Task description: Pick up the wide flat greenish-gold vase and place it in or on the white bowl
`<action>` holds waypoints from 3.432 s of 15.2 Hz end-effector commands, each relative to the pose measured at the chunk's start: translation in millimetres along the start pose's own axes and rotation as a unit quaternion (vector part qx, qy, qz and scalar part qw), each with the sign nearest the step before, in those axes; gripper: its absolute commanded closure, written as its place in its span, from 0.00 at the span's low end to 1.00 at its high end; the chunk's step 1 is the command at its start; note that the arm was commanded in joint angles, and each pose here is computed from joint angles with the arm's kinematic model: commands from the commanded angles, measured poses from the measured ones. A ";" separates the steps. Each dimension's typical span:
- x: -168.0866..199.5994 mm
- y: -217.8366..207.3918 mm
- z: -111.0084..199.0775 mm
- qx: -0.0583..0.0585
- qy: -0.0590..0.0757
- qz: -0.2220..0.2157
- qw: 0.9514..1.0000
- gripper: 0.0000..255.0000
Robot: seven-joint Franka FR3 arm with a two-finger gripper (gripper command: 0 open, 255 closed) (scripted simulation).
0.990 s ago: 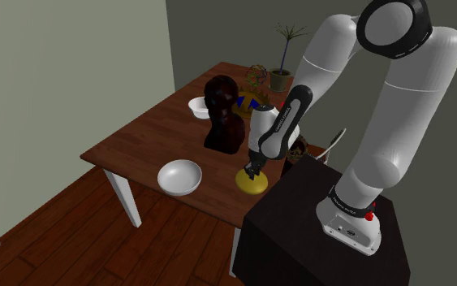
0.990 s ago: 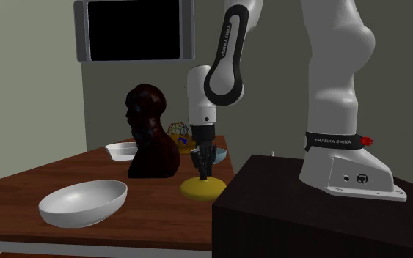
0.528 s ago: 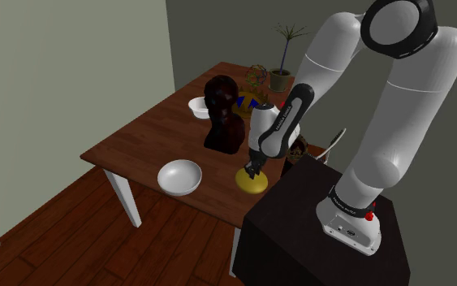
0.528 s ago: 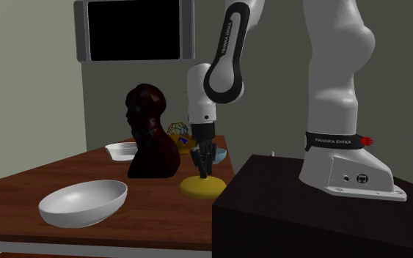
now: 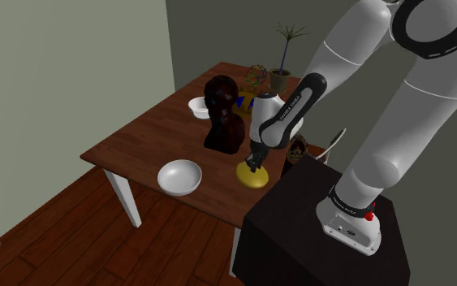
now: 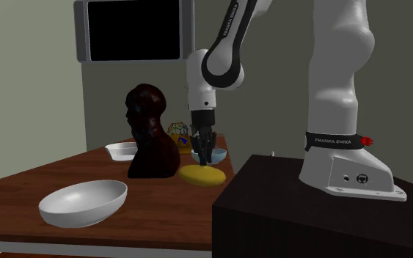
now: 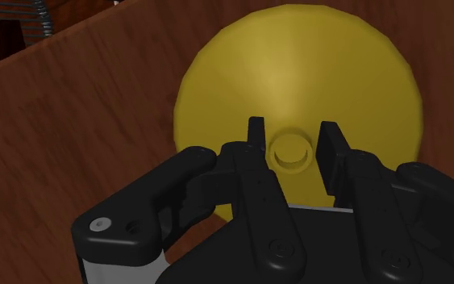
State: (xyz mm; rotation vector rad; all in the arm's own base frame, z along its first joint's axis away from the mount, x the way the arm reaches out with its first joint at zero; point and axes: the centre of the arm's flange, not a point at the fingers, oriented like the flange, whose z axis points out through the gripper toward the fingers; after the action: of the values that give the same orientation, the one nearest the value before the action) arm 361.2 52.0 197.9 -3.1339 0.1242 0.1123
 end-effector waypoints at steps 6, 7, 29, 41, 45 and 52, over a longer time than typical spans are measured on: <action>-3.8 0.1 -36.7 0.000 0.000 0.000 1.000 1.00; -4.2 0.1 -42.0 0.000 0.000 0.000 1.000 1.00; 99.7 -130.7 -115.0 0.000 0.000 0.000 1.000 1.00; 200.4 -253.8 -143.5 0.000 0.000 0.000 1.000 1.00; 202.0 -253.8 -122.4 0.000 0.000 0.000 1.000 1.00; 204.6 -253.8 -85.5 0.000 0.000 0.000 1.000 1.00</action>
State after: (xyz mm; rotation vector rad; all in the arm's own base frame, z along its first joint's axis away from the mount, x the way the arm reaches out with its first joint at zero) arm 591.0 287.8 273.6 -3.1340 0.1243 0.1142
